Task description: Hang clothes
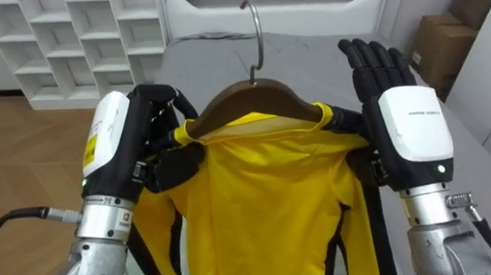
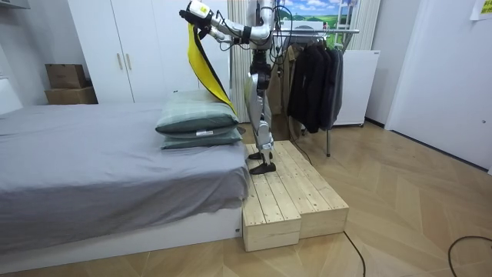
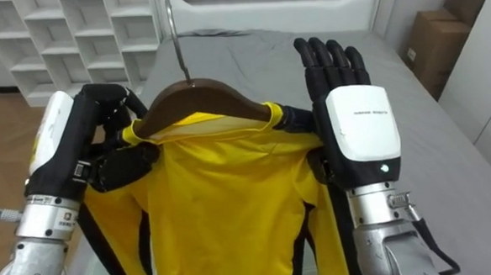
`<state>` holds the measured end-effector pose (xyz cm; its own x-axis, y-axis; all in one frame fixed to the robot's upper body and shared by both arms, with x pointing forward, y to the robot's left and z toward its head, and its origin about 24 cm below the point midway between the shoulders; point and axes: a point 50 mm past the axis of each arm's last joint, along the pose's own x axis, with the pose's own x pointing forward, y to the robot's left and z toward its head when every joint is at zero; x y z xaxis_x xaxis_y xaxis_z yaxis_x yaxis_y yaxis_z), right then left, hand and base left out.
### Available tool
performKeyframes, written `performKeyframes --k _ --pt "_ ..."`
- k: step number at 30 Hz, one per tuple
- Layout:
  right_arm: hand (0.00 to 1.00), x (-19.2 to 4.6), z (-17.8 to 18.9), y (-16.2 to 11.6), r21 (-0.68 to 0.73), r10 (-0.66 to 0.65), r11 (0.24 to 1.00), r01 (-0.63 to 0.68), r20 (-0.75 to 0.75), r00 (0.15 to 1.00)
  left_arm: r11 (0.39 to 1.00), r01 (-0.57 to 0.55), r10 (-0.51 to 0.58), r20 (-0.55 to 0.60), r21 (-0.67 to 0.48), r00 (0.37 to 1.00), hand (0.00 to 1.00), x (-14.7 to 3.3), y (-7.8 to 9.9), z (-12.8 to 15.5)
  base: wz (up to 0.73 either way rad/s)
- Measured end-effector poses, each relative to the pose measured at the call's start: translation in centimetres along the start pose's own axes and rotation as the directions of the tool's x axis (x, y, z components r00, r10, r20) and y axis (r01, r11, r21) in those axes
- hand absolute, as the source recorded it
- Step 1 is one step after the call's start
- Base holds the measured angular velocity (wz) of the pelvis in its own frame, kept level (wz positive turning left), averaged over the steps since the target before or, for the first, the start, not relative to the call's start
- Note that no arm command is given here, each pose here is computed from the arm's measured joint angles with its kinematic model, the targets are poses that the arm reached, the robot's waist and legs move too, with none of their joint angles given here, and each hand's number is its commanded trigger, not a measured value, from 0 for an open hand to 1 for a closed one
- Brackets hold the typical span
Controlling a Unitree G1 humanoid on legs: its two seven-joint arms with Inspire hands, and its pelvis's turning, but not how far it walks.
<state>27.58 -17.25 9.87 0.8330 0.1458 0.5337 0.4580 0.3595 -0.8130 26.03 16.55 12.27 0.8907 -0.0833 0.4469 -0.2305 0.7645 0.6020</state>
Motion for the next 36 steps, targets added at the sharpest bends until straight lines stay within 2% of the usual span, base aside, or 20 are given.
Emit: performKeyframes --k 8,23,36 --pt "0.0 0.0 -0.9 0.8 -0.024 0.032 0.999 -0.033 -0.044 0.999 0.999 0.036 -0.036 0.009 0.008 0.999 1.0 -0.1 -0.8 0.3 0.0" --pt "0.0 0.2 -0.7 1.7 -0.027 0.061 0.998 -0.062 -0.047 0.997 0.998 0.052 -0.053 0.008 0.033 0.999 1.0 0.5 -0.5 0.4 0.0" --pt "0.0 0.0 -0.7 2.4 0.098 0.156 0.984 -0.148 -0.078 0.985 0.995 0.08 -0.081 0.006 0.051 0.997 1.0 0.5 -0.4 0.2 0.0"
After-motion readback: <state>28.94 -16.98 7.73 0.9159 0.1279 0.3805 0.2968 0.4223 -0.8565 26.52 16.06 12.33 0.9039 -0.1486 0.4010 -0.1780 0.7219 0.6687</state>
